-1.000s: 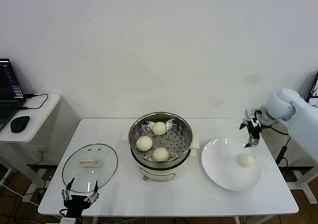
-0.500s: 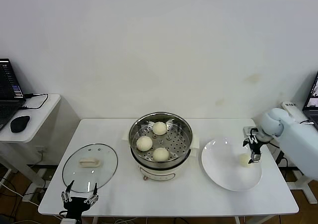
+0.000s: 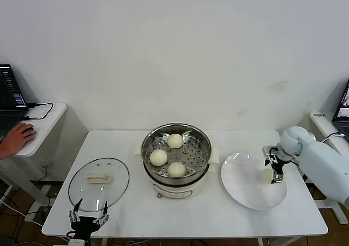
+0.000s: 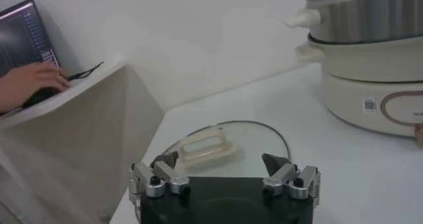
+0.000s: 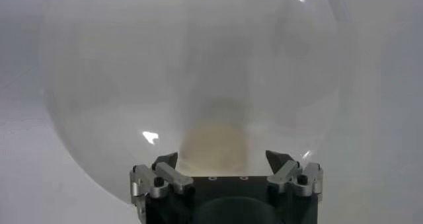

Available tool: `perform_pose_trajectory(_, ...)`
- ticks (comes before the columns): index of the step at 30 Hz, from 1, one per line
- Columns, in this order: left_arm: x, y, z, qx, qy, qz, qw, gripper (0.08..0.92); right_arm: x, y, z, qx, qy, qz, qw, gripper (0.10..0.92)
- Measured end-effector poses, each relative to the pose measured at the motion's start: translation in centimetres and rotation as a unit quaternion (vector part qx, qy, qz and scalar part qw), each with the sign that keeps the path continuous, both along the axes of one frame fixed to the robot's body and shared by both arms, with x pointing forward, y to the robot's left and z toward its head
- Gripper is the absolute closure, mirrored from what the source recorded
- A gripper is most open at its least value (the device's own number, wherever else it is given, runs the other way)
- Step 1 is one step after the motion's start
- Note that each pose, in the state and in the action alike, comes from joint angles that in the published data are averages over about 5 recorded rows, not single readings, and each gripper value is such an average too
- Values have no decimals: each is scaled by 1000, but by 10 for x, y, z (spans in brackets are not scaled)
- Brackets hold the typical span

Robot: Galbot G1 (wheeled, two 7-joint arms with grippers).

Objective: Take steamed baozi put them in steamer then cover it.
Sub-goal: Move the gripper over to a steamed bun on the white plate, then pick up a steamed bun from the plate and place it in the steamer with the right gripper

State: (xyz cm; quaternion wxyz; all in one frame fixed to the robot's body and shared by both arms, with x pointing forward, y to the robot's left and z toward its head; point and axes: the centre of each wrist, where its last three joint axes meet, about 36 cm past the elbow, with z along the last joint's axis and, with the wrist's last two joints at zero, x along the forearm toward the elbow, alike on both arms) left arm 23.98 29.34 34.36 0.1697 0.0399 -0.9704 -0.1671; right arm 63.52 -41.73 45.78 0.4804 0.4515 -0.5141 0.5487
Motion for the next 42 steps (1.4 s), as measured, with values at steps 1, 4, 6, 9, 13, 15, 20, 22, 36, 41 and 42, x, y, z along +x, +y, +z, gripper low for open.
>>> perform_pose_trajectory(1,0,0,-1,0,1,0,1000,177,0,0,-1,0,-1,0,1000,199)
perform_pose_trajectory(4,-1,0,-2,0,3,1,1000,177,1,1,-5,-3,-3,1,1000,200)
perform_pose_trajectory(6,-2,0,-2,0,3,1,1000,177,1,1,-7,-4,-3,2,1000,200)
perform_pose_trajectory(9,-2,1,-3,0,4,2,1000,177,0,-1,-8,-5,-2,2,1000,199)
perform_pose_trajectory(13,-1,1,-3,0,3,2,1000,177,-1,-3,-9,-6,-2,0,1000,200)
perform_pose_trajectory(15,-1,0,-3,-1,3,1,1000,177,-2,-5,-10,-6,-1,-1,1000,207)
perform_pose_trajectory(20,-1,-2,-4,-2,4,1,1000,177,-5,-9,-10,-5,-1,-6,1000,309)
perform_pose_trajectory(22,-1,-2,-4,-3,4,0,1000,177,-6,-11,-9,-3,-2,-9,1000,342)
perform_pose_trajectory(36,2,-4,-1,-2,-3,-3,1000,177,-6,-17,45,27,-22,-28,999,369)
perform_pose_trajectory(41,5,-5,2,0,-9,-4,1000,177,-3,-7,90,50,-34,-23,998,369)
perform_pose_trajectory(42,5,-5,3,2,-11,-4,1000,177,-2,-2,100,55,-36,-20,998,369)
